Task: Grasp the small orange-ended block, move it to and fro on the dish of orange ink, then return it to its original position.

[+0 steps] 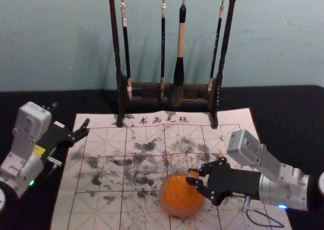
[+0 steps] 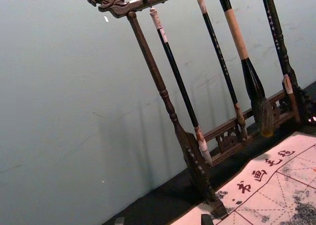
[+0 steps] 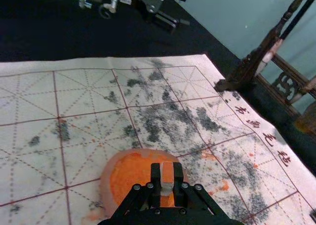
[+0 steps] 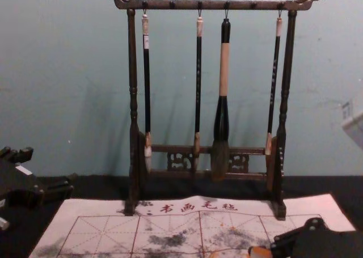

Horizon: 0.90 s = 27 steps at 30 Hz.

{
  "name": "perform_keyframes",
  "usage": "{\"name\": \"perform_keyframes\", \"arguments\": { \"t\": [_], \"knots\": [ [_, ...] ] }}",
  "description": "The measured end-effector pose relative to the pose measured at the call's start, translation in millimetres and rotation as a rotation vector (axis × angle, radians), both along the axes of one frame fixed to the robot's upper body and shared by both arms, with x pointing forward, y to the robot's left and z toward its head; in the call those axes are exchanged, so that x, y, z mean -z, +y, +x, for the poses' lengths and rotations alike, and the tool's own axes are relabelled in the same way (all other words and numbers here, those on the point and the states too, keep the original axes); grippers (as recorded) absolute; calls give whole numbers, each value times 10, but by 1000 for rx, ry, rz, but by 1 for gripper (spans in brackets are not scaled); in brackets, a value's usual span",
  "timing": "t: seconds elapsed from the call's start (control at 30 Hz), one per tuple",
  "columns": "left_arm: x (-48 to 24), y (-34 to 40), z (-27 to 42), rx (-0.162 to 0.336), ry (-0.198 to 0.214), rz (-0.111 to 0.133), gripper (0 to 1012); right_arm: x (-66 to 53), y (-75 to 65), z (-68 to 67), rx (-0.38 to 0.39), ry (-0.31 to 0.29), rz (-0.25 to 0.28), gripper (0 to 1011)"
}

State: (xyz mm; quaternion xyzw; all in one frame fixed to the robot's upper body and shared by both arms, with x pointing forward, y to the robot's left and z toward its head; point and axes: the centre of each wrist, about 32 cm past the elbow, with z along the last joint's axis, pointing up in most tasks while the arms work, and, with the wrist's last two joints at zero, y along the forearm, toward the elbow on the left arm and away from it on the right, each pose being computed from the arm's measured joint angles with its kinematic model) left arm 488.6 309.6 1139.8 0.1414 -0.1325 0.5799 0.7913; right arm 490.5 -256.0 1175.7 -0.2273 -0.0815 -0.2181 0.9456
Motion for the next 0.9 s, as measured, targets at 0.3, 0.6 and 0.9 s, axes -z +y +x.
{"name": "perform_keyframes", "arguments": {
  "t": [0.3,0.6,0.9],
  "knots": [
    [0,0,0,0,0,0,1001,-19,37,-86,-45,12,12,99],
    [0,0,0,0,0,0,1002,6,124,-99,-78,20,11,98],
    [0,0,0,0,0,0,1001,35,178,-39,-79,20,4,99]
  ]
}}
